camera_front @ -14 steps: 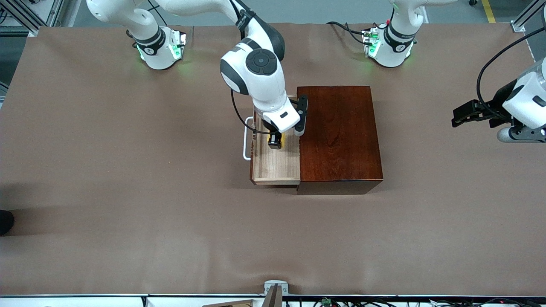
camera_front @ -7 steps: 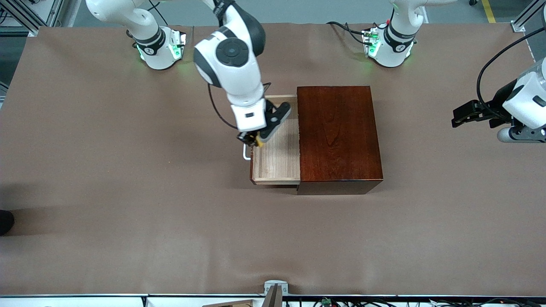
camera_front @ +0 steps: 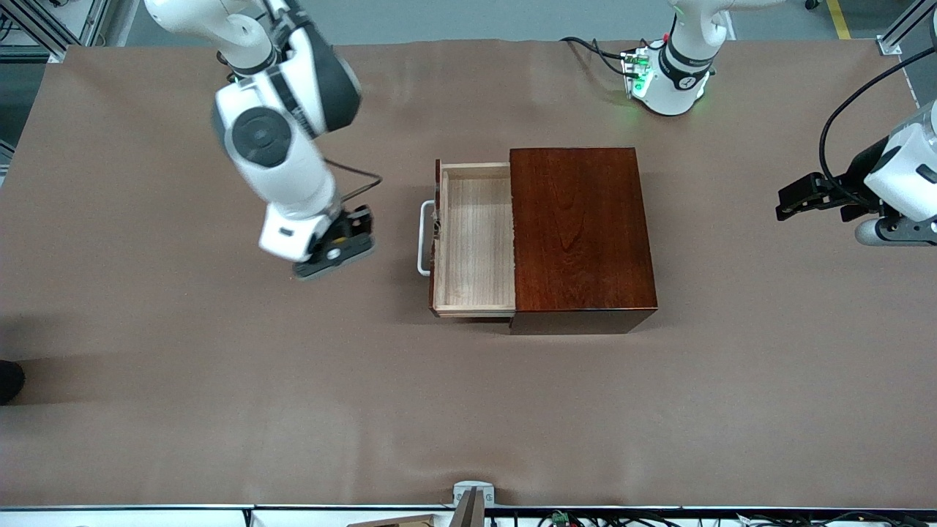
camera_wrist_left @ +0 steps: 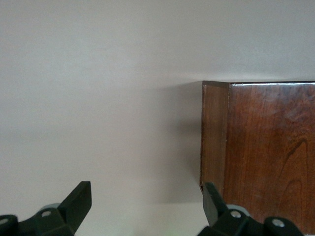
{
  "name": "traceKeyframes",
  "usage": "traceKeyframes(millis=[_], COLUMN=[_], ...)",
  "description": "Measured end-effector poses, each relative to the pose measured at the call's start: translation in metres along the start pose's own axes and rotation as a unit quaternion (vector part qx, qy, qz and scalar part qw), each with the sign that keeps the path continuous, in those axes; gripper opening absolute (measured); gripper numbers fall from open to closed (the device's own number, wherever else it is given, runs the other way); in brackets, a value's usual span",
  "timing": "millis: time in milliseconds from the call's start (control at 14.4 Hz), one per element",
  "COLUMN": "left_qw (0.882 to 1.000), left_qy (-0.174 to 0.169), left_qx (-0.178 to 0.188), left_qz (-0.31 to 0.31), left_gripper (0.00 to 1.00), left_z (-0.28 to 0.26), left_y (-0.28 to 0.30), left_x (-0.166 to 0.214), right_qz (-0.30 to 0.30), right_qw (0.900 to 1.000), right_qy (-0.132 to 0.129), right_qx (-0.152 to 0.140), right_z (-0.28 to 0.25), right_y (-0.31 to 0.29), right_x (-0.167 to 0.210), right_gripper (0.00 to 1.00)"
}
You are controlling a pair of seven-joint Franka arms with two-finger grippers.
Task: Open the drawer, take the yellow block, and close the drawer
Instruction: 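Lift the cube out with the right gripper while the left gripper returns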
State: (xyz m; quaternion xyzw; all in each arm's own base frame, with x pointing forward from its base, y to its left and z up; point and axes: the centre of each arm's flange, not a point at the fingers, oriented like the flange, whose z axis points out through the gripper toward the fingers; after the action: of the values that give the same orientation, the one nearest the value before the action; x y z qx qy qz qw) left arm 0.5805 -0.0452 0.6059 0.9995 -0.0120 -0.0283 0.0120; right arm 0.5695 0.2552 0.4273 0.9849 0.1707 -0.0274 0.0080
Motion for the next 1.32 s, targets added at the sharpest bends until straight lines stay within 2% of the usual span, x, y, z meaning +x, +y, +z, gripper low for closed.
traceKeyframes(millis=[139, 347, 486, 625, 834, 973, 1181, 1320], left_qw=[1.000, 1.000, 0.999, 0.997, 0.990, 0.981, 0.962, 0.944], left_qy=[0.000, 0.001, 0.005, 0.008, 0.010, 0.011, 0.016, 0.039], left_qx=[0.000, -0.001, -0.002, -0.005, -0.009, -0.012, -0.019, -0.039], left_qz=[0.004, 0.015, 0.039, 0.074, 0.141, 0.193, 0.272, 0.324], left_gripper=[1.00, 1.00, 1.00, 1.00, 1.00, 1.00, 1.00, 1.00], left_z=[0.000, -0.001, -0.004, -0.007, -0.011, -0.013, -0.013, -0.009], left_y=[0.004, 0.015, 0.040, 0.079, 0.156, 0.210, 0.289, 0.343], left_x=[0.000, -0.001, -0.004, -0.011, -0.033, -0.057, -0.101, -0.127], right_qz=[0.060, 0.131, 0.169, 0.196, 0.214, 0.222, 0.236, 0.250], right_qw=[0.998, 0.991, 0.984, 0.979, 0.977, 0.975, 0.972, 0.968], right_qy=[-0.019, -0.034, -0.047, -0.049, -0.015, -0.003, 0.013, 0.017], right_qx=[0.002, 0.007, 0.010, 0.011, 0.006, 0.003, -0.002, 0.007], right_z=[0.009, 0.024, 0.046, 0.073, 0.118, 0.144, 0.168, 0.191], right_y=[0.067, 0.150, 0.196, 0.229, 0.250, 0.256, 0.274, 0.282], right_x=[-0.003, -0.012, -0.019, -0.021, -0.022, -0.027, -0.030, -0.031], right_gripper=[0.56, 0.56, 0.56, 0.56, 0.56, 0.56, 0.56, 0.56])
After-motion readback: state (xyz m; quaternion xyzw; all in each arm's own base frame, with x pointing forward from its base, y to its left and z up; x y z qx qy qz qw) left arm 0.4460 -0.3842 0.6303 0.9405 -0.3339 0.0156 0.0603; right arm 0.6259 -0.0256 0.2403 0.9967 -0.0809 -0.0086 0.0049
